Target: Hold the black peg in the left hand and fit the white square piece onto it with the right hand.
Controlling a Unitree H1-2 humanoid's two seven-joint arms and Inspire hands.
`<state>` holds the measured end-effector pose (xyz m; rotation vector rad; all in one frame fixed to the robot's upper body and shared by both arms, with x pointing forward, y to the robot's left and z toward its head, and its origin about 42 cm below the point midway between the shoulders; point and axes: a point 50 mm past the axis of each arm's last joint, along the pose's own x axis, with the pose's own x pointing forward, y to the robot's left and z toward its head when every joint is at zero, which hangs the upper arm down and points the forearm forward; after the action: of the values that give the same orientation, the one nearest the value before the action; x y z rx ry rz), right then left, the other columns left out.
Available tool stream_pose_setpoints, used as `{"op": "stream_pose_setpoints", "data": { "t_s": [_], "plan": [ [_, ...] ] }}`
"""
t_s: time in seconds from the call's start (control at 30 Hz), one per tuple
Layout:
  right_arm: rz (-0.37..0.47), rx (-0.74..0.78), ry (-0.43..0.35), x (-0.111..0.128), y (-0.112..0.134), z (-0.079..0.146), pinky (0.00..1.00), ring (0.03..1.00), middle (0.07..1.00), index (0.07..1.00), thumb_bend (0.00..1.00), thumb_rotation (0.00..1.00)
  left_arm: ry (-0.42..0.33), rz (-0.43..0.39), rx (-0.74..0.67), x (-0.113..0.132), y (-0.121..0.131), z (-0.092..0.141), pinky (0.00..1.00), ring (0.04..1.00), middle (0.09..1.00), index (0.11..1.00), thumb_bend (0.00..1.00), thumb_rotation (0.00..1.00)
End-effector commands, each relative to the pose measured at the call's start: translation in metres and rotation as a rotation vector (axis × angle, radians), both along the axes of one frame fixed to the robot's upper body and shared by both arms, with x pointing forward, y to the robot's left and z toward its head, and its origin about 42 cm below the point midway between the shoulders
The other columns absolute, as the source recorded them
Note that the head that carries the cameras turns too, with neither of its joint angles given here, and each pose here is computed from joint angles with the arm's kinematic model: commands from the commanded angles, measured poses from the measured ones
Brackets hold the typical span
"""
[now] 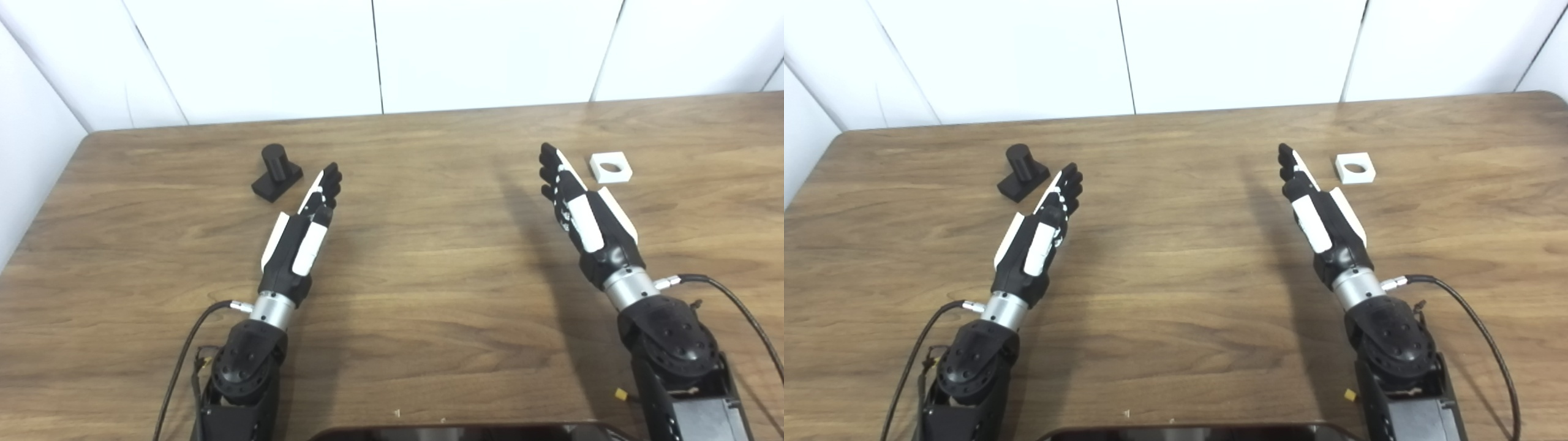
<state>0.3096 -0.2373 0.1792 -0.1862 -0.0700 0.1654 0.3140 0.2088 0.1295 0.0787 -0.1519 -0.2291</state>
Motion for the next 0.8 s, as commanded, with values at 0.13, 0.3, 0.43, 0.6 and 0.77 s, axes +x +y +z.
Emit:
{"op": "stream_pose_setpoints", "data": {
  "t_s": [0.13,0.3,0.43,0.6,0.77],
  "plan": [
    [0.021,0.016,-0.096,0.007,0.006,0.022,1.0,1.0,1.0,1.0,0.95,1.0,-0.069,-0.01,0.01,0.012,0.002,0.019,1.0,1.0,1.0,1.0,1.0,0.94],
    [0.018,0.013,-0.087,0.005,0.005,0.021,1.0,1.0,1.0,1.0,0.95,1.0,-0.07,-0.014,0.002,0.012,0.002,0.018,1.0,1.0,1.0,1.0,1.0,0.93],
    [0.012,0.009,-0.081,0.004,0.003,0.02,1.0,1.0,1.0,1.0,0.96,1.0,-0.071,-0.014,-0.002,0.013,0.0,0.018,1.0,1.0,1.0,1.0,1.0,0.91],
    [0.003,-0.001,-0.089,0.003,-0.002,0.017,1.0,1.0,1.0,1.0,0.94,1.0,-0.067,-0.011,-0.006,0.011,-0.006,0.016,1.0,1.0,1.0,1.0,1.0,0.9],
    [-0.002,0.013,-0.082,0.001,-0.008,0.016,1.0,1.0,1.0,1.0,0.91,1.0,-0.069,-0.022,-0.016,0.012,-0.015,0.014,1.0,1.0,1.0,1.0,0.98,0.89]
  ]
}}
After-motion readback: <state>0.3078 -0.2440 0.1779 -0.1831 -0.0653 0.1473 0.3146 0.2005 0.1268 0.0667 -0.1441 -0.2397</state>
